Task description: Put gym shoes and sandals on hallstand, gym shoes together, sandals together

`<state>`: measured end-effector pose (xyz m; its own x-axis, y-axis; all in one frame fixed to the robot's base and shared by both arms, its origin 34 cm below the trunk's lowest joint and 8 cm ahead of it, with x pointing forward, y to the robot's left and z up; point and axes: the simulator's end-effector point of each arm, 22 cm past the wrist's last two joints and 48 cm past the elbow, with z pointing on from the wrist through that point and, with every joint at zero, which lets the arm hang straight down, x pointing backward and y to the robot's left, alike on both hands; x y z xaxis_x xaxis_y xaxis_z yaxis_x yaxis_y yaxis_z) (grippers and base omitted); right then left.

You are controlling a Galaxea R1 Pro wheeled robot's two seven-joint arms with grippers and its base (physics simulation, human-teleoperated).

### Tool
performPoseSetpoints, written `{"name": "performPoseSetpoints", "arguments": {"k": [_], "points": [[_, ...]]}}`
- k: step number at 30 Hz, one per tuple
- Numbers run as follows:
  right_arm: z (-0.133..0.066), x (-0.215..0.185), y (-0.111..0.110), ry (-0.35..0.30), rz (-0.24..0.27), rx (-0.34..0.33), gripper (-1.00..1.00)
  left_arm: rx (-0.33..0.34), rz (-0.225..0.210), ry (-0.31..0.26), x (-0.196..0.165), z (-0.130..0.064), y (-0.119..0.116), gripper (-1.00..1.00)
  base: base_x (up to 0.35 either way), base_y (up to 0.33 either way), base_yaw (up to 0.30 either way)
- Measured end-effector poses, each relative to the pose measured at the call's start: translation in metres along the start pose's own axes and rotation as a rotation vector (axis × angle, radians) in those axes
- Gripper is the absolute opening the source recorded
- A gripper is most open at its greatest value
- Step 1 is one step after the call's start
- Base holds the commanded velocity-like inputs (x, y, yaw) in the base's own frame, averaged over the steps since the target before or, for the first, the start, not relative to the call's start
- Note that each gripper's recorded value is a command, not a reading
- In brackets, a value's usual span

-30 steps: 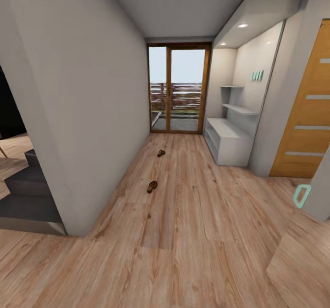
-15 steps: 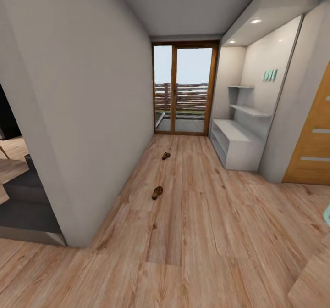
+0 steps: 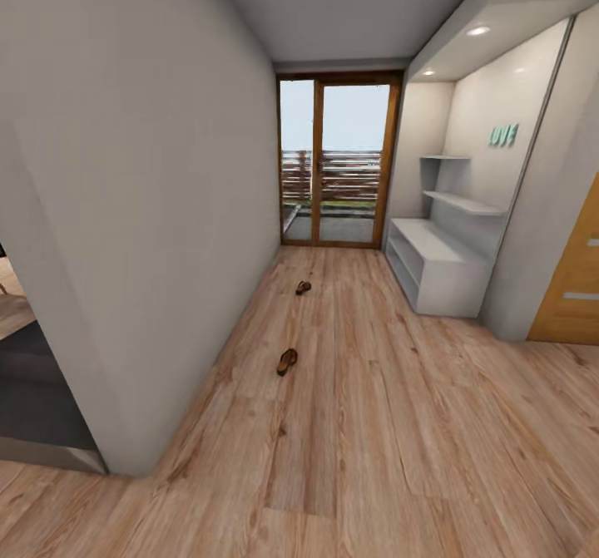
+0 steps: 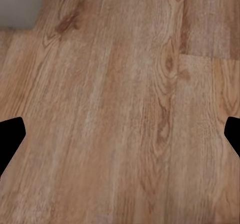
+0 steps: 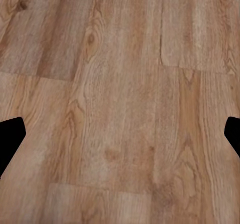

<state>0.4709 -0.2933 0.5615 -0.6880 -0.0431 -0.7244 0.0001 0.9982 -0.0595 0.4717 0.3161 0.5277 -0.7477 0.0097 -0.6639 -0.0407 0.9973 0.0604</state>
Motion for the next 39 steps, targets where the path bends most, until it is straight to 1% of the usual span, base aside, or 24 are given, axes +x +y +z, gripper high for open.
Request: {"name": "performPoseSetpoints", "arguments": {"k": [24, 28, 34, 39], "points": [[0.000, 0.000, 0.001, 0.001, -0.003, -0.002, 1.00, 0.007, 0.008, -0.001, -0.001, 0.000, -0.003, 1.00, 0.320, 0.000, 0.000], [0.000, 0.000, 0.001, 0.001, -0.004, -0.003, 1.00, 0.013, 0.011, -0.004, -0.002, 0.001, -0.008, 1.00, 0.282, 0.000, 0.000], [0.000, -0.001, 0.001, -0.002, -0.005, -0.004, 1.00, 0.030, 0.005, -0.009, -0.006, 0.001, -0.022, 1.00, 0.279, 0.000, 0.000], [0.000, -0.004, 0.002, -0.007, -0.004, -0.007, 1.00, 0.034, 0.001, -0.010, -0.006, 0.002, -0.026, 1.00, 0.264, 0.000, 0.000]]}}
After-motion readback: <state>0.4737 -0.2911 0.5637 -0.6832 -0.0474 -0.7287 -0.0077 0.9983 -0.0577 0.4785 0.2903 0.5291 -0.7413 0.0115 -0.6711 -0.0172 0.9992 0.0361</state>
